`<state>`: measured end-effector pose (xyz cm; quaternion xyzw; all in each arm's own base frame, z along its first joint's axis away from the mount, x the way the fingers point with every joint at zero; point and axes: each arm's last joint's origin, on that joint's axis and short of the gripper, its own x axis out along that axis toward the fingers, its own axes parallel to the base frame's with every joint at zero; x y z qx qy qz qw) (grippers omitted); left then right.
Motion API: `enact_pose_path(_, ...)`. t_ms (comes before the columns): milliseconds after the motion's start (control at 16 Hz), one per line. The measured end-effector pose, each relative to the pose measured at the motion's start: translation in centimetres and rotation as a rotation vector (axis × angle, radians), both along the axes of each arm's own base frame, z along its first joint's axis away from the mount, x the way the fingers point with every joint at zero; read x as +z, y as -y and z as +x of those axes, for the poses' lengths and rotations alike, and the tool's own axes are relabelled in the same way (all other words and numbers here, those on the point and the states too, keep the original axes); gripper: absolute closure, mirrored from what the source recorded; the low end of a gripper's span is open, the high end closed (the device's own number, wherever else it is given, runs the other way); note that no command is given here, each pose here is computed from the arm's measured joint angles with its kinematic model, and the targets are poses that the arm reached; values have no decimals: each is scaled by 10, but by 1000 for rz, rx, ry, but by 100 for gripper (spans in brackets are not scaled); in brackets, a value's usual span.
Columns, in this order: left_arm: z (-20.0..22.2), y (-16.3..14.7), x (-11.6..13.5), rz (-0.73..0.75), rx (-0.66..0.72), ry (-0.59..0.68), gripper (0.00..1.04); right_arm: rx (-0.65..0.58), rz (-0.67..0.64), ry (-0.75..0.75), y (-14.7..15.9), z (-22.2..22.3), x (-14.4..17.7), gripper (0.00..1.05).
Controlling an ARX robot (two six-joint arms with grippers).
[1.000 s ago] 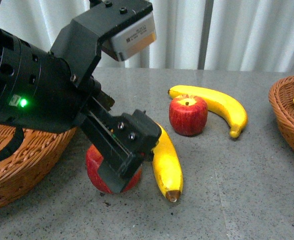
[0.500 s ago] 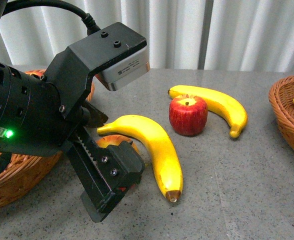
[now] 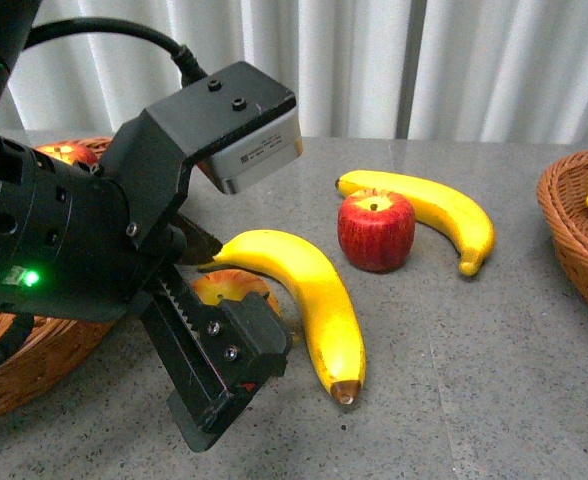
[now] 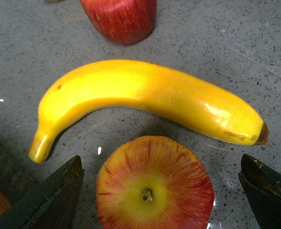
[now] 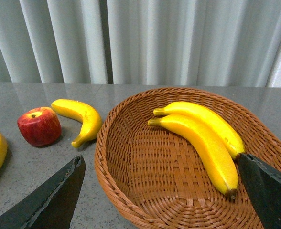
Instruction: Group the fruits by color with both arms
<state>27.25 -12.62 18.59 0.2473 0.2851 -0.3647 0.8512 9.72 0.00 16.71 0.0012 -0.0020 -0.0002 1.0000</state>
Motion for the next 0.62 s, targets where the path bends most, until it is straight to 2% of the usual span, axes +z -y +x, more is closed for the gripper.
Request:
enact_pose_path(188,7,-4,-13,12,7,-24,7,0,0,0,0,0,0,6)
enact_pose_path(438,13,-2,-22,-4,-54,-20,7,0,0,0,0,0,0,6)
enact_pose_path(500,14,-2,-22,-6,-57,-17,14,0,0,0,0,0,0,6)
enact_pose_path(625,14,-1,-22,-19,-77,-16,34,0,0,0,0,0,0,6)
